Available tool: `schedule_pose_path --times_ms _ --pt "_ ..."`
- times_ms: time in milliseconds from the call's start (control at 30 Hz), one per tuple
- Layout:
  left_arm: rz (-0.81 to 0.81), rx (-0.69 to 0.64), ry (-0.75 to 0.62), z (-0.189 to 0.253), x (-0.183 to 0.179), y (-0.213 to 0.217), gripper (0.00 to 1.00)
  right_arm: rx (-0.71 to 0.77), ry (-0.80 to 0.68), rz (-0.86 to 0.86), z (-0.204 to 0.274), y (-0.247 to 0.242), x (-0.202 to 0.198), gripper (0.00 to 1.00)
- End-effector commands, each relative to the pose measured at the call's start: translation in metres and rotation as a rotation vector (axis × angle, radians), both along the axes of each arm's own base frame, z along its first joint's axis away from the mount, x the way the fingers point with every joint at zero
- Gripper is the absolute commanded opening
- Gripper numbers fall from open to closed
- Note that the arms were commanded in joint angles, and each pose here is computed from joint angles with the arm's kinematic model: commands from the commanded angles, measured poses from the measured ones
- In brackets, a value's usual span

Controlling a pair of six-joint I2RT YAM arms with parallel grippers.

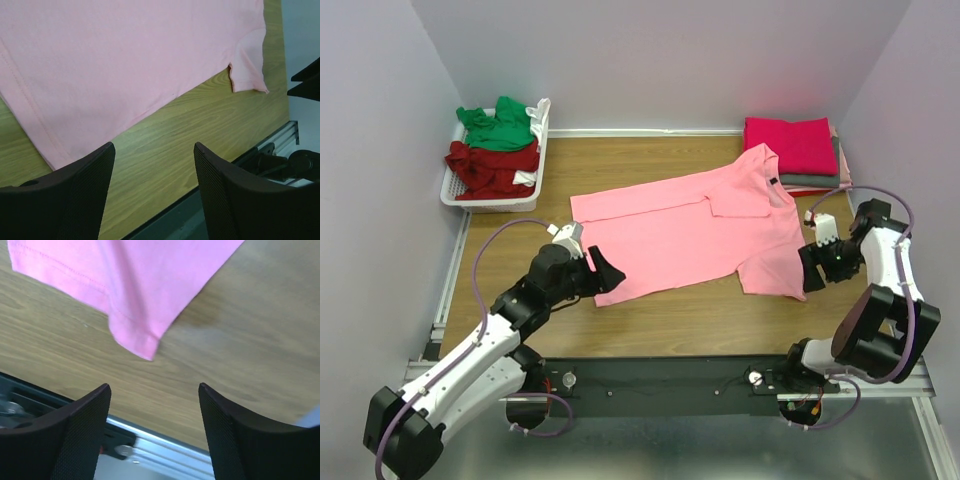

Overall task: Fold and stack the t-shirts
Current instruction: Fold the tshirt

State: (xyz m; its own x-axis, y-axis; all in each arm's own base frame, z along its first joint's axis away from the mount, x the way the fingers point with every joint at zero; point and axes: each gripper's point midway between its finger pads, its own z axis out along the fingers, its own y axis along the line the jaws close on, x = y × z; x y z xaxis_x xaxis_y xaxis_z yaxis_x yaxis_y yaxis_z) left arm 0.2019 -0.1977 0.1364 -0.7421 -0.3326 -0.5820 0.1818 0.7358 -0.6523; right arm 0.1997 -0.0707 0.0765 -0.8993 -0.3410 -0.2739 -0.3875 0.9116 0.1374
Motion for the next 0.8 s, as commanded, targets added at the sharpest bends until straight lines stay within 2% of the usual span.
schedule_pose_path --times_ms 0,133,267,400,567,767 --pt "-0.038 -0.05 -0.133 0.02 0.004 -0.006 0.73 -0.003 -0.084 0.264 0.023 0.002 0.0 0.79" --pt "-0.062 -0.073 -0.221 0.03 0.005 -0.008 0.73 0.005 -0.162 0.676 0.003 0.014 -0.015 0.78" --pt "-0.069 -0.057 -0.22 0.026 0.009 -0.01 0.73 -0.016 -0.219 0.812 -0.005 0.014 -0.008 0.8" --pt "-0.093 -0.059 -0.219 0.018 0.009 -0.014 0.73 0.025 -0.144 0.848 -0.024 0.013 -0.02 0.76" --pt "-0.118 -0.056 -0.212 0.013 0.009 -0.019 0.73 -0.011 -0.244 0.812 -0.036 0.017 -0.005 0.74" --pt "-0.124 -0.061 -0.212 0.013 0.009 -0.02 0.73 -0.035 -0.269 0.752 -0.047 0.016 0.004 0.68"
